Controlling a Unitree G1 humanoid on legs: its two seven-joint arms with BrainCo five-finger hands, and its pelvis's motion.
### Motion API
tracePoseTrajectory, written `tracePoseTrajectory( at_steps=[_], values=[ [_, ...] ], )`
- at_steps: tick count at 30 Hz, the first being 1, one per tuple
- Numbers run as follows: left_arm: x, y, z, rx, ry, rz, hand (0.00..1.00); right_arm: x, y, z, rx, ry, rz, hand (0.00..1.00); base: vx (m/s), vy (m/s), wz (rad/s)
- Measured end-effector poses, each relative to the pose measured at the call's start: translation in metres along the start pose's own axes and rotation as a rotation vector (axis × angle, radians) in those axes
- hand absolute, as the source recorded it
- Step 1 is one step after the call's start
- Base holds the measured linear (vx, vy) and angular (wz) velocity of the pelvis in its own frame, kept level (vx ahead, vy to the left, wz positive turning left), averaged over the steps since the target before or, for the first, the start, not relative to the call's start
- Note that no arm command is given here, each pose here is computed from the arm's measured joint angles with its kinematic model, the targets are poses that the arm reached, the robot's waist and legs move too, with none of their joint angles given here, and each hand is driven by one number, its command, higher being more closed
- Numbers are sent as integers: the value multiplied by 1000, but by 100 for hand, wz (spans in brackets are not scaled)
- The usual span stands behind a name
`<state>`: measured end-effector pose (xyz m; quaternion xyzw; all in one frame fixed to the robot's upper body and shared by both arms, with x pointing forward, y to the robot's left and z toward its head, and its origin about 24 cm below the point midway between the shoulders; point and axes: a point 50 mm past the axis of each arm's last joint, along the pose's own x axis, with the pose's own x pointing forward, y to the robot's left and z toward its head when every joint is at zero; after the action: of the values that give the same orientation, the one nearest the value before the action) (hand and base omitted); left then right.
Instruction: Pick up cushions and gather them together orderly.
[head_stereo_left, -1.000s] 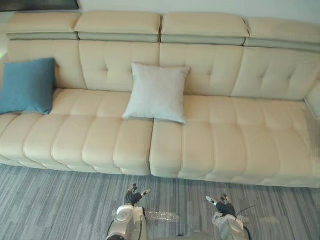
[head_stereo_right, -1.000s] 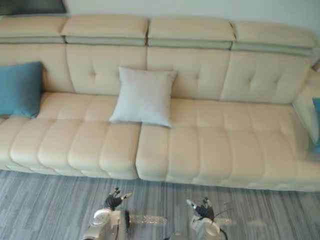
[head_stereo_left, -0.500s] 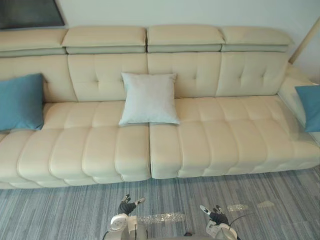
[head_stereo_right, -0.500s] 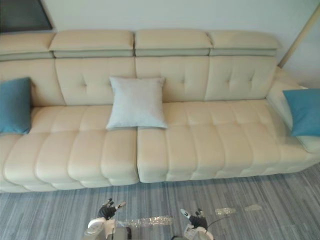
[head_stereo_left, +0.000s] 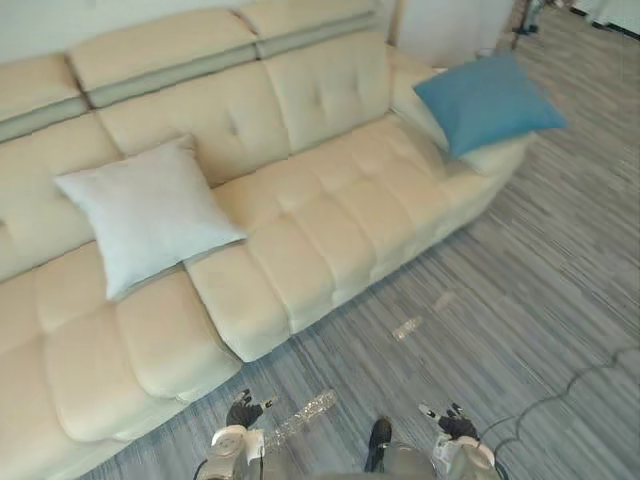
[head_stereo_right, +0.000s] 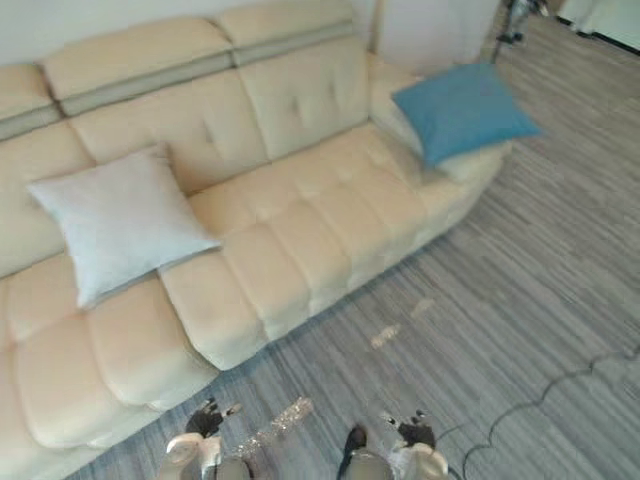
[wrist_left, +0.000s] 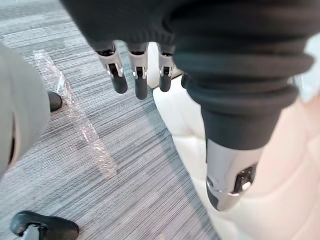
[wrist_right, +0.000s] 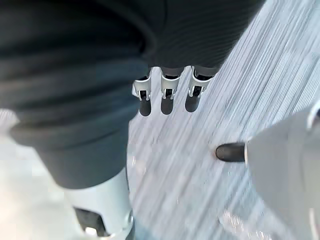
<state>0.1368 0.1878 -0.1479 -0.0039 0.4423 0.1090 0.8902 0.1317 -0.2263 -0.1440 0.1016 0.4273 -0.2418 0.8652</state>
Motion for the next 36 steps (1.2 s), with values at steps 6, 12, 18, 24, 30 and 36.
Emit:
tracePoseTrajectory(
  at_steps=[6, 12, 18, 24, 30, 36],
  values=[
    [-3, 8, -9, 10, 24, 19, 0, -4, -10, -19, -78, 67, -1, 0, 189, -196, -39],
    [-3, -8, 2, 30, -41, -39, 0, 0, -16, -5, -41, 32, -44, 0, 263, -73, -80],
    [-5, -8, -1, -38, -39, -31, 0, -7, 0, -24, 26, 65, -26, 0, 328, 60, -104],
    [-5, -3, 2, -61, -48, -12, 0, -12, 8, -26, 50, 43, -1, 0, 464, 94, -76],
    [-3, -5, 7, -54, -62, -21, 0, -7, 18, -15, 26, 26, 40, 0, 426, -74, -6],
    [-7, -11, -11, -107, 5, -14, 0, -4, -5, -14, -23, 37, -10, 0, 490, -223, 9]
  ],
)
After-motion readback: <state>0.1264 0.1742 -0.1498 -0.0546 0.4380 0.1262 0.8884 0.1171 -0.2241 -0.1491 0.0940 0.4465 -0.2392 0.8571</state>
